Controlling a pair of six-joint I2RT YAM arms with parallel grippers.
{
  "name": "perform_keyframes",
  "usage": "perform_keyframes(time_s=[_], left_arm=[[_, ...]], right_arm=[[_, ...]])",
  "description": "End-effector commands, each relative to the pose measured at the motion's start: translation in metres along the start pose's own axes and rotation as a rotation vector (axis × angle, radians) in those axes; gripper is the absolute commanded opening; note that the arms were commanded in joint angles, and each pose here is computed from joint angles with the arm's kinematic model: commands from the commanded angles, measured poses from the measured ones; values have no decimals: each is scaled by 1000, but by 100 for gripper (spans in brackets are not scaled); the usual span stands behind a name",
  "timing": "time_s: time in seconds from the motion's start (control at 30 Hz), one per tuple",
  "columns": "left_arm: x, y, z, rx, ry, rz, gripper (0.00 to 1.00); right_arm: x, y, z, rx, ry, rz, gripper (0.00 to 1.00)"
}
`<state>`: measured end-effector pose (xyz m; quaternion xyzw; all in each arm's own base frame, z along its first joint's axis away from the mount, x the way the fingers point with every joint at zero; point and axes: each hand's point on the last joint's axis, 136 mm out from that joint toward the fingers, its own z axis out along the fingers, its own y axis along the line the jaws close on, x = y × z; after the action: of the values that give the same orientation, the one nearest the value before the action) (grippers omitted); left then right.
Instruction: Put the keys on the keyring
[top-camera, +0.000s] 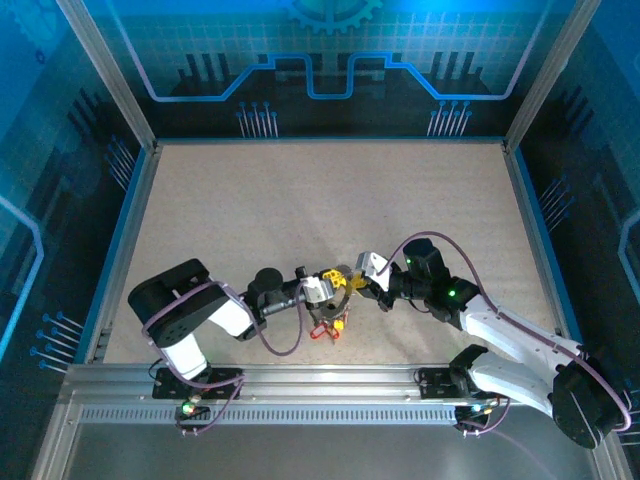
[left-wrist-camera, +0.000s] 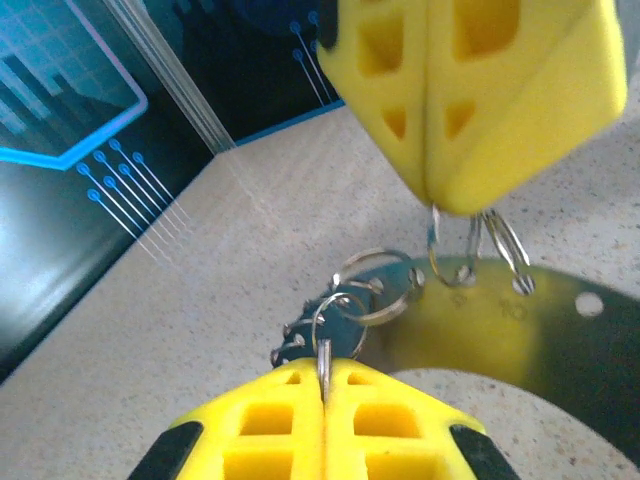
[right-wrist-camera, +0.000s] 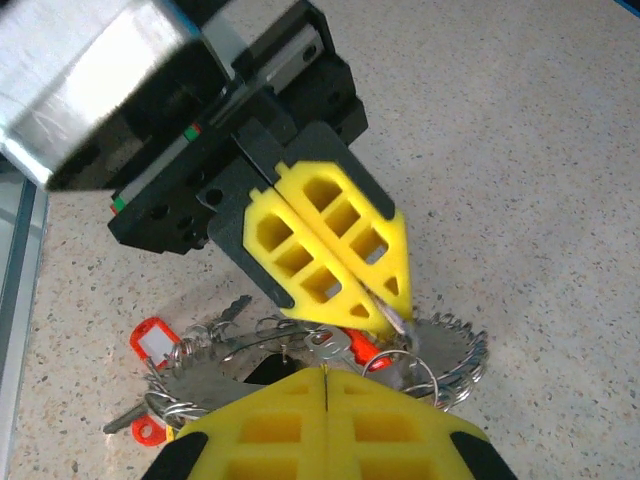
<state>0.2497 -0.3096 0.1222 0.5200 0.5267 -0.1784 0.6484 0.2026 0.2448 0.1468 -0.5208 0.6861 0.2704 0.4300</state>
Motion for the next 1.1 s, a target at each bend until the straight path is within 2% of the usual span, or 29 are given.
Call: perform_keyframes(time_s=[0.0, 0.07, 0.27, 0.4, 0.7, 0.9, 1.07], left_arm=[[-20, 14, -4, -56, -39, 95, 0], [-26, 18, -3, -59, -39, 128, 0], [-38, 25, -2, -8, 32, 217, 0], [-48, 30, -5, 40, 89, 286, 0], [-94, 50, -24, 102, 127, 458, 0], [-123, 57, -40, 159, 129, 535, 0], [-135, 58, -49, 194, 133, 571, 0]], right_arm=[[-11, -7, -4, 17, -17, -19, 0], [-11, -7, -4, 19, -18, -20, 0], [-18, -10, -7, 40, -43, -22, 21], [-28, -14, -14, 73, -107, -37, 31], [-53, -15, -43, 146, -182, -93, 39], [-62, -20, -49, 179, -236, -101, 40], [-74, -12, -51, 136, -288, -144, 39]])
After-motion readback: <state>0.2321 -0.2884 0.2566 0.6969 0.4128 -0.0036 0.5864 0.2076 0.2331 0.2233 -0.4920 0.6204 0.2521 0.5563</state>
